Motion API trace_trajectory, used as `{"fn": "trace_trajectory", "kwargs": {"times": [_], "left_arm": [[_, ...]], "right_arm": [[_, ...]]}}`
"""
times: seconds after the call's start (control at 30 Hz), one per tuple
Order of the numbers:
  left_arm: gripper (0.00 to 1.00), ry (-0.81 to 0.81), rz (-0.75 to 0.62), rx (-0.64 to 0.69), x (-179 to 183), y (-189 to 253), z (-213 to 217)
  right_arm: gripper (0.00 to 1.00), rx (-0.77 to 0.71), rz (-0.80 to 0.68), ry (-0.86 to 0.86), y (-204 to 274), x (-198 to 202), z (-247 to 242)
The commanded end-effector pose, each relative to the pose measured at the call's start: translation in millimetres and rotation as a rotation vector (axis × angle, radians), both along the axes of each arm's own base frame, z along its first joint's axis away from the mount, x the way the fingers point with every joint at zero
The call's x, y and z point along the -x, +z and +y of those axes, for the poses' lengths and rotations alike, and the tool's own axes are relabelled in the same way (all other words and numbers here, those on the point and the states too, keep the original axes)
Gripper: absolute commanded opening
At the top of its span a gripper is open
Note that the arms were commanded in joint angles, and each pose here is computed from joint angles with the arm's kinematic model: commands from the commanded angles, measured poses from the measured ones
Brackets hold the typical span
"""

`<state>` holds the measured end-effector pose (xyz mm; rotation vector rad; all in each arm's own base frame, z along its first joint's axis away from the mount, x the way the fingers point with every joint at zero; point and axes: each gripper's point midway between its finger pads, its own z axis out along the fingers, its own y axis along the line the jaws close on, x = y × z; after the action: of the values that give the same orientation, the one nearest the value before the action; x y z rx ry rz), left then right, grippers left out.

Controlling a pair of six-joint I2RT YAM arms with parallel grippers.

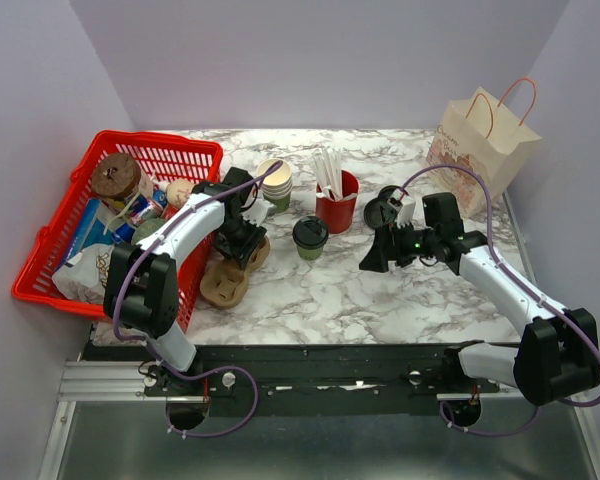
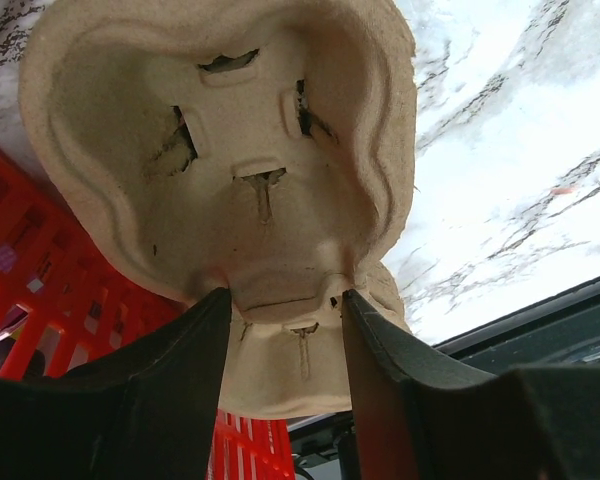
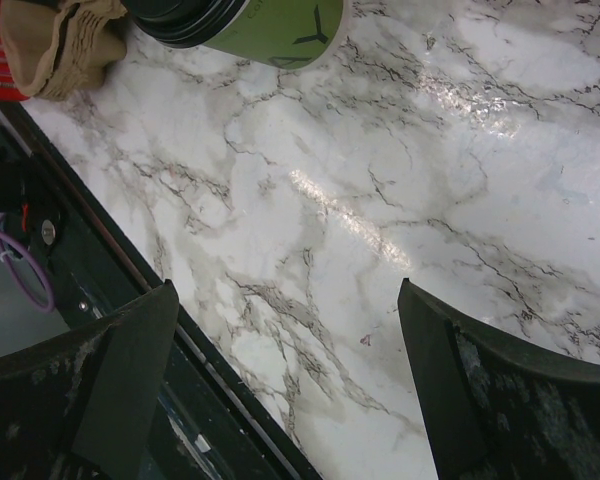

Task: Pack the takeout coffee

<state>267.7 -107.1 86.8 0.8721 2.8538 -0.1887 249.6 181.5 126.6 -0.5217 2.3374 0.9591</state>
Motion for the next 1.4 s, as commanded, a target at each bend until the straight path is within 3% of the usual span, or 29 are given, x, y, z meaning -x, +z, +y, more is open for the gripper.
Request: {"fn": "trace_trajectory", "kwargs": {"times": [0.0,0.43,0.57,0.93,1.13,1.37], "left_arm": [[0.56,0.012,-0.009,-0.006,-4,5,0],[0.54,0.028,-0.019,-0.057,-7,-1,10],[0.60,0.035,-0.034,-0.052,-10,2,9],[0.52,0.028,0.019,-0.036,6,-6,8],[0.56,0.033,0.022,-0.051,6,-8,10],[0.45,0.031,0.020,-0.033,4,-5,6]], "right_arm": [[1.00,0.003,-0.016,-0.018,-1,-6,-2],[1.00,0.003,-0.015,-0.020,-2,-5,-2],[1.00,0.000,-0.014,-0.021,-2,-4,-2],[1.00,0.001,-0.013,-0.026,-4,-5,-3],[1.00,0.001,-0.013,-0.024,-4,-6,-3],[1.00,0.001,-0.013,-0.025,-4,-6,-3]]}}
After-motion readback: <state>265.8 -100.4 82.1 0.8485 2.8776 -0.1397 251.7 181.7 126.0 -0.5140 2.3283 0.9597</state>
